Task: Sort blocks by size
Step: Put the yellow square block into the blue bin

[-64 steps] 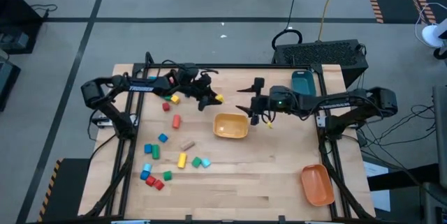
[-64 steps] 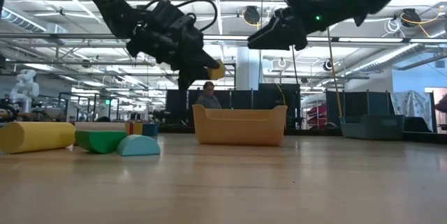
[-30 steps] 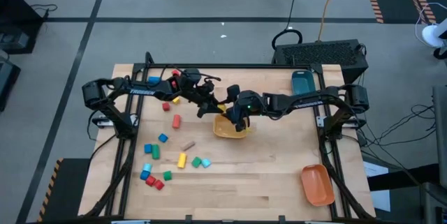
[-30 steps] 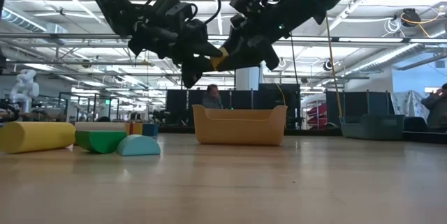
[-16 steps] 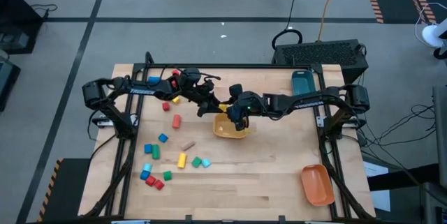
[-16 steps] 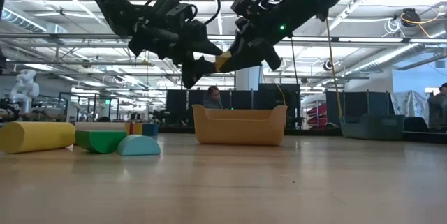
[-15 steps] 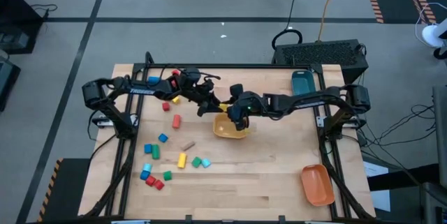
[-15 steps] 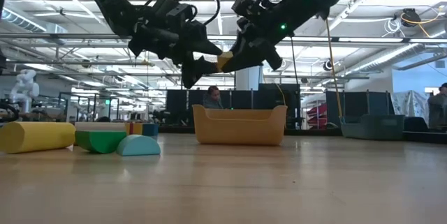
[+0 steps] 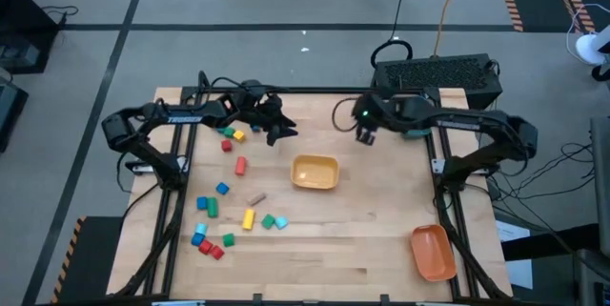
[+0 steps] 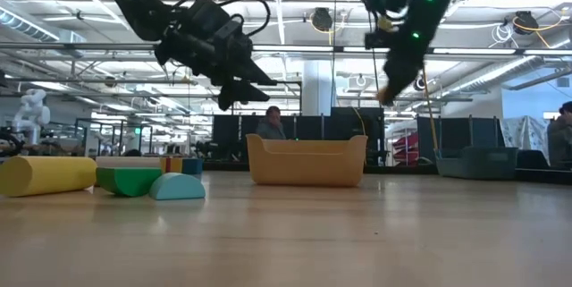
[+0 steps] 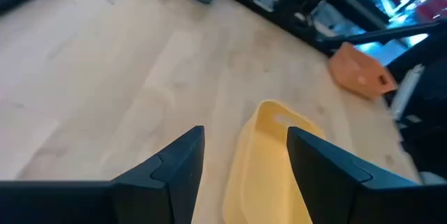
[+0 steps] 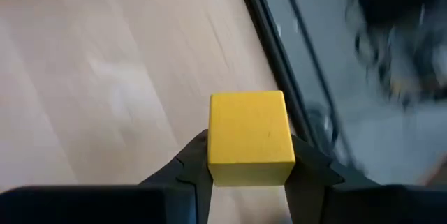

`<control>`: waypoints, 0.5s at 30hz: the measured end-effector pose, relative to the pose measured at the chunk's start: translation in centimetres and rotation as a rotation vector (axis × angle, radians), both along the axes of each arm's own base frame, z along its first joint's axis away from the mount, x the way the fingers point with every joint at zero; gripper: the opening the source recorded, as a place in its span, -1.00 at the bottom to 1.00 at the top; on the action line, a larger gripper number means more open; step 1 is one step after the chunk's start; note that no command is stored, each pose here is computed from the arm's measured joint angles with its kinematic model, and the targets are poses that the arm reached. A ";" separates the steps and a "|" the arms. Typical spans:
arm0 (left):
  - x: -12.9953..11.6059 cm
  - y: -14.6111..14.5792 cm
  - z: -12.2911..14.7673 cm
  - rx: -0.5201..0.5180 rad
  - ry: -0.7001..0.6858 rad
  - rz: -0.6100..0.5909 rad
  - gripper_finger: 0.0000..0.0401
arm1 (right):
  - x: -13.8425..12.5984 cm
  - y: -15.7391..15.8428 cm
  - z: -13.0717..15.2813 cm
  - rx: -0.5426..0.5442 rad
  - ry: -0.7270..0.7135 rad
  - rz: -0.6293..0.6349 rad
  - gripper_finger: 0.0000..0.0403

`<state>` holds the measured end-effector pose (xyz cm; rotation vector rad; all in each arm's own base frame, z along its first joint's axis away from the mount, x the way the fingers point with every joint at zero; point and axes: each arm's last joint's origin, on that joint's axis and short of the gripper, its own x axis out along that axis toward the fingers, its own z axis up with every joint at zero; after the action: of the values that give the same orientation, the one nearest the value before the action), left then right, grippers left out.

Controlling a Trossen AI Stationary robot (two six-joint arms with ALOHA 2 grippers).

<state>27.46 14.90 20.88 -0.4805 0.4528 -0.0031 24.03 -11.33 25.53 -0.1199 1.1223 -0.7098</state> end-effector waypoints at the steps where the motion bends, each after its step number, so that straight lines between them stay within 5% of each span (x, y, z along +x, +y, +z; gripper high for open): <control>1: -0.1 0.0 0.0 0.007 0.000 0.002 0.03 | -0.7 -0.4 -0.2 0.018 0.014 -0.041 -0.43; 15: -1.0 -0.4 -0.5 0.085 0.070 0.038 0.04 | -8.3 -4.1 -4.7 0.209 0.150 -0.559 -0.43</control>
<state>26.51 14.53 20.34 -0.4061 0.5103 0.0700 15.73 -15.38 20.85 0.3366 1.3834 -1.0832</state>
